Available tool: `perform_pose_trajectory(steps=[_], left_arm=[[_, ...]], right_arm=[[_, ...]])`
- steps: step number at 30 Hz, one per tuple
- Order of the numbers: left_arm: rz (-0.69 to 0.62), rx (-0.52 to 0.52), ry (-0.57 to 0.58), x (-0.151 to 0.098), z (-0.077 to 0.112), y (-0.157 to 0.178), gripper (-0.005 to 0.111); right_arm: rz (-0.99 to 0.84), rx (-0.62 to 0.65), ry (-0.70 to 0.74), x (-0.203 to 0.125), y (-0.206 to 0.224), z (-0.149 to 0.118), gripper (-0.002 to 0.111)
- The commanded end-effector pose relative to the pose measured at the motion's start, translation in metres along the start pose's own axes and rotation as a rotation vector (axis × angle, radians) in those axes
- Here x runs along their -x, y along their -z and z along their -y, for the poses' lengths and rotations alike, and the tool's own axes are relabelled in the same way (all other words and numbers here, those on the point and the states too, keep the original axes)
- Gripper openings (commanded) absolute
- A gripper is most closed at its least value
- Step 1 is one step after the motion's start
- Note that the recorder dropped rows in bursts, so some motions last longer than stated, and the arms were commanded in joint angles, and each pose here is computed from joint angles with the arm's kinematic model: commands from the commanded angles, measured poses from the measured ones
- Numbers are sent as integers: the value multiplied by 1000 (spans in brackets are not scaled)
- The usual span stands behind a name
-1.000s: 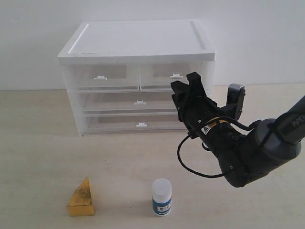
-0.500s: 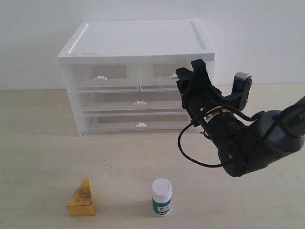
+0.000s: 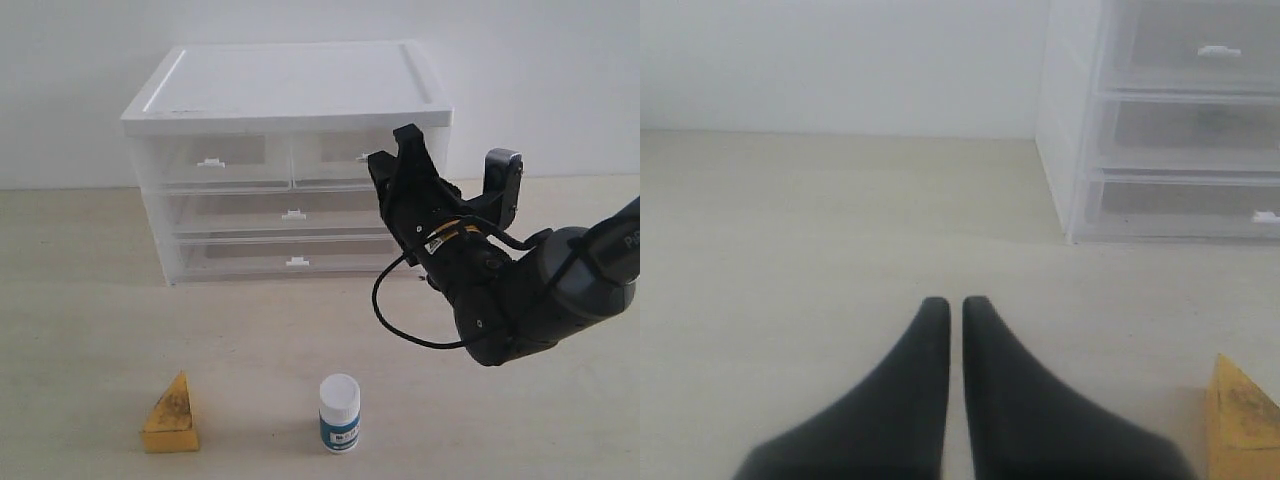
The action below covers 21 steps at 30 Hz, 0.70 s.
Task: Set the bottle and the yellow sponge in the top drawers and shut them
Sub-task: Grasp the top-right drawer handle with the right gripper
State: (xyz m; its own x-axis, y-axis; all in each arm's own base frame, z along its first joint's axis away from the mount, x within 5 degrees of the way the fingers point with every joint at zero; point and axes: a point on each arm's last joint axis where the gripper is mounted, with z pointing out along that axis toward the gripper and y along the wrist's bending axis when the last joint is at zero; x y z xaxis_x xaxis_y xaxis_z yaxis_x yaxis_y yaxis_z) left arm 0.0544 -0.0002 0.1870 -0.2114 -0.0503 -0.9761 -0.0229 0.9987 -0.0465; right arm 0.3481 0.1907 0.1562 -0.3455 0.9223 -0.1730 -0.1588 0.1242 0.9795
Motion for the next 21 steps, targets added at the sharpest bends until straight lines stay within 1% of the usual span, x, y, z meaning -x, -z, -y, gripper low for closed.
perform_pose_trajectory(steps=[1, 5, 13, 16, 21], left_arm=[[10, -2, -7, 0, 0, 0, 4], [10, -2, -7, 0, 0, 0, 4], [10, -2, -7, 0, 0, 0, 4], [10, -2, -7, 0, 0, 0, 4], [10, -2, -7, 0, 0, 0, 4]], right_arm=[[2, 72, 18, 0, -2, -11, 0], [-12, 74, 16, -2, -2, -11, 0], [-5, 24, -17, -5, 9, -2, 0], [-18, 37, -17, -6, 9, -6, 0], [-16, 63, -10, -2, 14, -20, 0]])
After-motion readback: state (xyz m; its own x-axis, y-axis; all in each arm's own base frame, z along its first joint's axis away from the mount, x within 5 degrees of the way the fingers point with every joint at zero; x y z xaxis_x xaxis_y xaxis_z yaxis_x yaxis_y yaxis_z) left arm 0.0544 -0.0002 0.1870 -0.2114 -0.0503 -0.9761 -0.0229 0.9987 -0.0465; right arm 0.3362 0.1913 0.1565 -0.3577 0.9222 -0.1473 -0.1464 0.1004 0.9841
